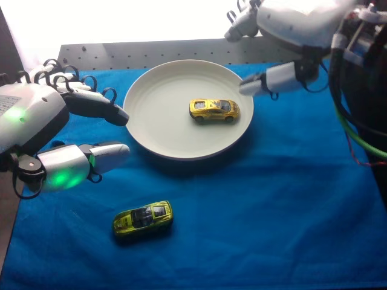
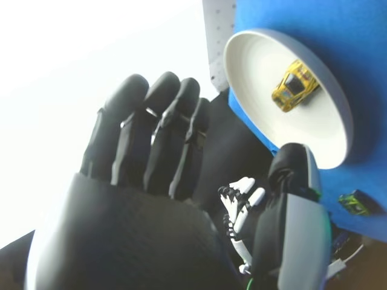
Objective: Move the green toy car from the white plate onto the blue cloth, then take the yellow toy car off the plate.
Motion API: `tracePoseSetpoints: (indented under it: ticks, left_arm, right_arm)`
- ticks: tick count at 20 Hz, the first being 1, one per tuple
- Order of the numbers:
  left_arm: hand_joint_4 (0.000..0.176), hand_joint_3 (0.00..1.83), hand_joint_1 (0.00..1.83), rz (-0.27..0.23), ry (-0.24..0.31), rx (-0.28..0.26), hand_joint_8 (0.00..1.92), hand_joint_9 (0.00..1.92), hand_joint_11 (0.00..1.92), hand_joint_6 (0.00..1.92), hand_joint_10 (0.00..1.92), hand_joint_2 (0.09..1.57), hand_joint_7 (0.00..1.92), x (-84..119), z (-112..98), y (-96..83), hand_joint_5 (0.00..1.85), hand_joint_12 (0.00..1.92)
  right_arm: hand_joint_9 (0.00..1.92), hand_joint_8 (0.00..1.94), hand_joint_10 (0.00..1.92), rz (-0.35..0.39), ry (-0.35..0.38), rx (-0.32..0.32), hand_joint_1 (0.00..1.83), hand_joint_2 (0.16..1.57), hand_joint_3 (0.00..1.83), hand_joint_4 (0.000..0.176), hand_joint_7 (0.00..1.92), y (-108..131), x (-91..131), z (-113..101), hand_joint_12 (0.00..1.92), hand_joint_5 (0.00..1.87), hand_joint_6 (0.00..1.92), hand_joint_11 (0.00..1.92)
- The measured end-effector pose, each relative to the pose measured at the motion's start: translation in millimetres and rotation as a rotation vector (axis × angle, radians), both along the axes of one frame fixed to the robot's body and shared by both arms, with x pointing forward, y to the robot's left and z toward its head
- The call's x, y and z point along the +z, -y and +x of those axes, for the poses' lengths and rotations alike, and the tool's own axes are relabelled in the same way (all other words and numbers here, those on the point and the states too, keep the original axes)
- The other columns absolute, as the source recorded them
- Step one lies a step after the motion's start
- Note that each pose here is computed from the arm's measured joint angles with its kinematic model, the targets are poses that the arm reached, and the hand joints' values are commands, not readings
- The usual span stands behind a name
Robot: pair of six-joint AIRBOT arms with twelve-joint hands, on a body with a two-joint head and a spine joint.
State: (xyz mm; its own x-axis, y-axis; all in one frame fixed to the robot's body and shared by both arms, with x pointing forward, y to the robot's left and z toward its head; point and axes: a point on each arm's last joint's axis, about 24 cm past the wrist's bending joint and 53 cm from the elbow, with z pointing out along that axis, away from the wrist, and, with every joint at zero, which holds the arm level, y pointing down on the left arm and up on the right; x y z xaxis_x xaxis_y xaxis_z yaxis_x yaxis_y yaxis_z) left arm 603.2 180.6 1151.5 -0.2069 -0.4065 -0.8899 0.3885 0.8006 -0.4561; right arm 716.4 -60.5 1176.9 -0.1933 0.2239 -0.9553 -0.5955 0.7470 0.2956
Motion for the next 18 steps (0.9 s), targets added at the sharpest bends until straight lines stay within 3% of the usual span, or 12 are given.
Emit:
tracePoseSetpoints:
  ticks: [2, 3, 5, 7, 9, 10, 11, 12, 14, 16, 17, 18]
  left_arm:
    - [0.092, 0.0, 0.46, -0.001, -0.002, 0.004, 0.67, 0.21, 0.0, 0.55, 1.11, 1.2, 0.48, -1.5, 0.9, -0.5, 0.64, 1.75]
    - [0.09, 0.0, 0.48, -0.002, -0.004, 0.003, 0.8, 0.21, 0.0, 0.6, 1.22, 1.2, 0.45, -2.3, 1.1, 0.2, 0.63, 1.82]
    - [0.089, 0.0, 0.48, -0.002, -0.004, 0.003, 0.85, 0.21, 0.0, 0.62, 1.23, 1.2, 0.43, -2.3, 1.2, 0.1, 0.62, 1.82]
    - [0.115, 0.0, 0.43, -0.002, -0.005, 0.003, 0.89, 0.18, 0.0, 0.64, 1.24, 1.19, 0.4, -2.7, 1.1, 0.1, 0.59, 1.8]
    - [0.113, 0.0, 0.44, -0.005, -0.006, 0.006, 0.89, 0.21, 0.0, 0.66, 1.24, 1.18, 0.43, -3.0, 1.3, 0.1, 0.61, 1.82]
    - [0.115, 0.0, 0.45, -0.009, -0.009, 0.007, 0.89, 0.22, 0.0, 0.67, 1.24, 1.18, 0.44, -3.9, 1.4, 0.5, 0.61, 1.8]
    - [0.116, 0.0, 0.46, -0.007, -0.011, 0.003, 0.87, 0.23, 0.0, 0.68, 1.21, 1.17, 0.45, -4.6, 0.8, 1.7, 0.61, 1.79]
    - [0.129, 0.0, 0.46, -0.006, -0.01, 0.002, 0.85, 0.24, 0.01, 0.71, 1.18, 1.17, 0.46, -4.6, 0.6, 1.7, 0.61, 1.79]
    - [0.146, 0.0, 0.46, -0.007, -0.01, 0.004, 0.83, 0.23, 0.0, 0.74, 1.16, 1.17, 0.45, -4.5, 0.8, 1.4, 0.6, 1.78]
    - [0.141, 0.0, 0.47, -0.007, -0.009, 0.004, 0.84, 0.25, 0.0, 0.75, 1.17, 1.17, 0.46, -4.4, 0.9, 1.4, 0.59, 1.78]
    - [0.139, 0.0, 0.46, -0.007, -0.01, 0.004, 0.84, 0.25, 0.0, 0.75, 1.17, 1.17, 0.46, -4.5, 0.8, 1.4, 0.59, 1.78]
    - [0.128, 0.0, 0.46, -0.007, -0.01, 0.004, 0.83, 0.26, 0.01, 0.74, 1.16, 1.17, 0.47, -4.5, 0.8, 1.4, 0.59, 1.78]
  right_arm:
    - [0.31, 0.21, 0.77, -0.002, -0.013, -0.001, 0.83, 0.97, 0.0, 0.0, 0.6, -4.7, -3.9, 4.4, 1.73, 0.8, 0.03, 0.0]
    - [0.43, 0.08, 0.6, -0.01, -0.031, 0.005, 0.82, 0.97, 0.0, 0.0, 0.7, -11.7, -8.9, 6.5, 1.72, 0.78, 0.01, 0.01]
    - [0.45, 0.05, 0.65, -0.014, -0.039, 0.01, 0.82, 0.98, 0.0, 0.0, 0.74, -17.0, -11.4, 7.4, 1.75, 0.77, 0.0, 0.04]
    - [0.45, 0.03, 0.64, -0.01, -0.041, 0.018, 0.85, 0.99, 0.0, 0.0, 0.76, -23.5, -12.7, 7.6, 1.75, 0.82, 0.01, 0.01]
    - [0.43, 0.02, 0.61, -0.014, -0.048, 0.023, 0.87, 0.98, 0.0, 0.0, 0.75, -26.4, -15.0, 6.4, 1.74, 0.84, 0.01, 0.0]
    - [0.45, 0.02, 0.71, -0.016, -0.049, 0.024, 0.86, 0.98, 0.0, 0.0, 0.78, -26.9, -15.5, 6.2, 1.78, 0.83, 0.0, 0.06]
    - [0.43, 0.46, 1.23, -0.015, -0.048, 0.023, 0.9, 0.98, 0.0, 0.0, 0.72, -26.5, -15.2, 6.5, 1.89, 0.8, 0.0, 0.24]
    - [0.46, 0.67, 1.32, -0.014, -0.048, 0.021, 0.91, 0.97, 0.0, 0.0, 0.68, -25.6, -15.1, 7.0, 1.91, 0.83, 0.01, 0.29]
    - [0.49, 0.38, 0.9, -0.016, -0.049, 0.02, 0.86, 0.95, 0.0, 0.0, 0.7, -25.4, -15.8, 7.7, 1.67, 0.82, 0.0, 0.21]
    - [0.49, 0.21, 0.86, -0.016, -0.054, 0.026, 0.83, 0.94, 0.0, 0.0, 0.75, -29.7, -17.7, 6.4, 1.63, 0.77, 0.0, 0.22]
    - [0.47, 0.21, 1.01, -0.017, -0.058, 0.03, 0.85, 0.94, 0.0, 0.0, 0.76, -31.9, -18.9, 5.7, 1.72, 0.74, 0.0, 0.24]
    - [0.56, 0.93, 1.52, -0.019, -0.062, 0.034, 0.89, 0.92, 0.0, 0.0, 0.66, -34.1, -20.4, 4.8, 1.88, 0.7, 0.01, 0.52]
